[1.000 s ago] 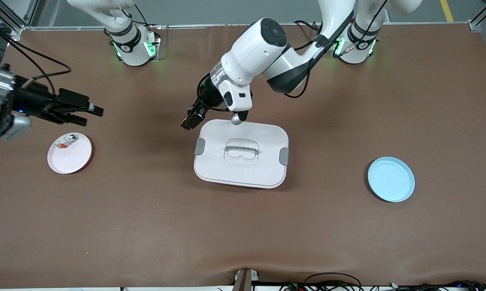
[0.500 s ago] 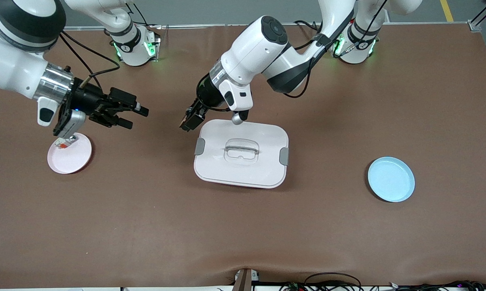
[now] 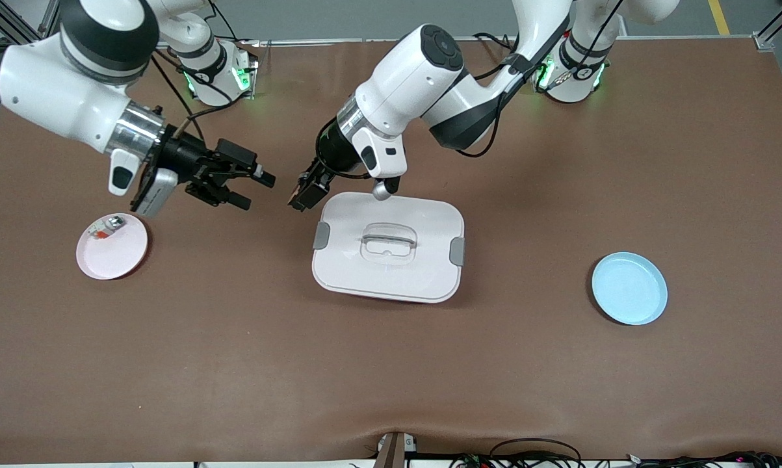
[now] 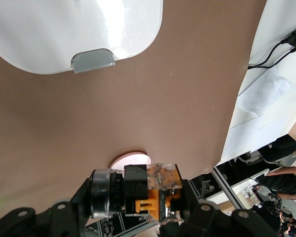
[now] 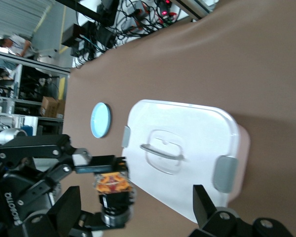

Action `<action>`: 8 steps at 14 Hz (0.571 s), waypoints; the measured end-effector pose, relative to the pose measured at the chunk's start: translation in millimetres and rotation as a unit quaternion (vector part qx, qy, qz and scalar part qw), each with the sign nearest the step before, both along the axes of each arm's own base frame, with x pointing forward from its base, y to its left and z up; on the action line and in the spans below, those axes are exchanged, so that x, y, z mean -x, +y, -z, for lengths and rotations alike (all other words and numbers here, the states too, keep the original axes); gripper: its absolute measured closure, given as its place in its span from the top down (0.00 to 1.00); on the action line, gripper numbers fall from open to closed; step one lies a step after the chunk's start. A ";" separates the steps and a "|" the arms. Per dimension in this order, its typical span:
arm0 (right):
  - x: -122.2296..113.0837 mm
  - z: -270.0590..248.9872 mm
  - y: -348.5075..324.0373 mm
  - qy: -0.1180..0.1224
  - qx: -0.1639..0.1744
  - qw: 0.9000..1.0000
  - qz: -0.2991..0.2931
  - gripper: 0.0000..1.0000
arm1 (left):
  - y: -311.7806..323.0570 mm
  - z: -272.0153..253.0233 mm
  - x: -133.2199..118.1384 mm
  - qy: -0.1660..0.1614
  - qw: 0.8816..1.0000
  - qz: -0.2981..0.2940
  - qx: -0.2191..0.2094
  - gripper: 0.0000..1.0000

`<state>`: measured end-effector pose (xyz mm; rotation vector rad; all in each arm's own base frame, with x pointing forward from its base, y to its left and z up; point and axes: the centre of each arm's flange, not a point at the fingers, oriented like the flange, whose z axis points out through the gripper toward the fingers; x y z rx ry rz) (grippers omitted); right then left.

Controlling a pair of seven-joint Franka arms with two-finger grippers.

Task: Transfer orange switch to right arm and place
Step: 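Hold the switch with the left gripper while the right gripper reaches it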

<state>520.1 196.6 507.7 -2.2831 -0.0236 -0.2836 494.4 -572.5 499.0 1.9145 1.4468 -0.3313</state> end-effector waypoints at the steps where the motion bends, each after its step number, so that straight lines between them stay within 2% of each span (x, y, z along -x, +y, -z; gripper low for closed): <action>1: 1.8 1.0 5.5 -0.003 -0.002 1.000 0.003 1.00 | 0.0 -0.4 -0.1 0.000 1.000 0.000 0.000 0.72; 4: 5.4 5.7 14.9 -0.006 -0.011 1.000 0.017 1.00 | 0.0 -1.6 -0.3 -0.001 1.000 0.000 0.001 0.72; 8: 17.0 12.1 41.8 -0.034 0.000 0.999 0.034 1.00 | 1.2 -2.1 -1.9 -0.002 1.000 -0.002 0.001 0.72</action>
